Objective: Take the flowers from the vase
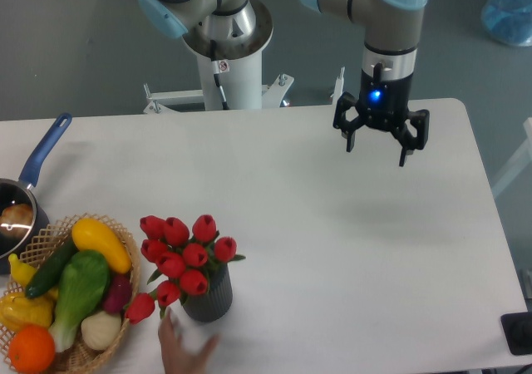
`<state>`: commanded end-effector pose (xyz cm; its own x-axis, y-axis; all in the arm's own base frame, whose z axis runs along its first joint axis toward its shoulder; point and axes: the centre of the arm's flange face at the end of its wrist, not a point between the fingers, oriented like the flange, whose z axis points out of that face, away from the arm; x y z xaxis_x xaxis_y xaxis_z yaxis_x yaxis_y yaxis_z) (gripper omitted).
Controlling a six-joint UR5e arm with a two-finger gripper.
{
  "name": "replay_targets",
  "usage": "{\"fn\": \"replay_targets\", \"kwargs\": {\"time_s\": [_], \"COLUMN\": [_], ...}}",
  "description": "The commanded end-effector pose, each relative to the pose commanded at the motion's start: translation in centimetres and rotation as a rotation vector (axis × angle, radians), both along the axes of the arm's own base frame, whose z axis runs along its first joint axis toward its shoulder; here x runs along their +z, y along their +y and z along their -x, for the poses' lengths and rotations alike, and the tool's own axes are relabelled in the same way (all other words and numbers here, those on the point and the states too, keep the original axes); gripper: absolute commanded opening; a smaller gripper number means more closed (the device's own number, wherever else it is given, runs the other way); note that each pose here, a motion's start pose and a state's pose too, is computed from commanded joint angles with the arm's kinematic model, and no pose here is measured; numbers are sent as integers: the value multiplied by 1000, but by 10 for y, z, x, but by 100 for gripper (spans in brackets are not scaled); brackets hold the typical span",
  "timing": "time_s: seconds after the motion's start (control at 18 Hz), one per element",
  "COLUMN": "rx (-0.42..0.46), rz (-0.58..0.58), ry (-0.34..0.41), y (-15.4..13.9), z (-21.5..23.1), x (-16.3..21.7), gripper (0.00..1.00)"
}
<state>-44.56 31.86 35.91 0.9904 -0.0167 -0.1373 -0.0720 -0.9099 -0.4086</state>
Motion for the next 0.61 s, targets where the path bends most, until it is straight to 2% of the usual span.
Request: {"fn": "replay_targets", "kwargs": {"time_s": [0.28,0.61], "rx": [-45,-111], "rz": [-90,-278], "ry": [-47,-162], "y": [16,47], "z": [-14,-39], "x": [-5,-6], "gripper": [100,100]}}
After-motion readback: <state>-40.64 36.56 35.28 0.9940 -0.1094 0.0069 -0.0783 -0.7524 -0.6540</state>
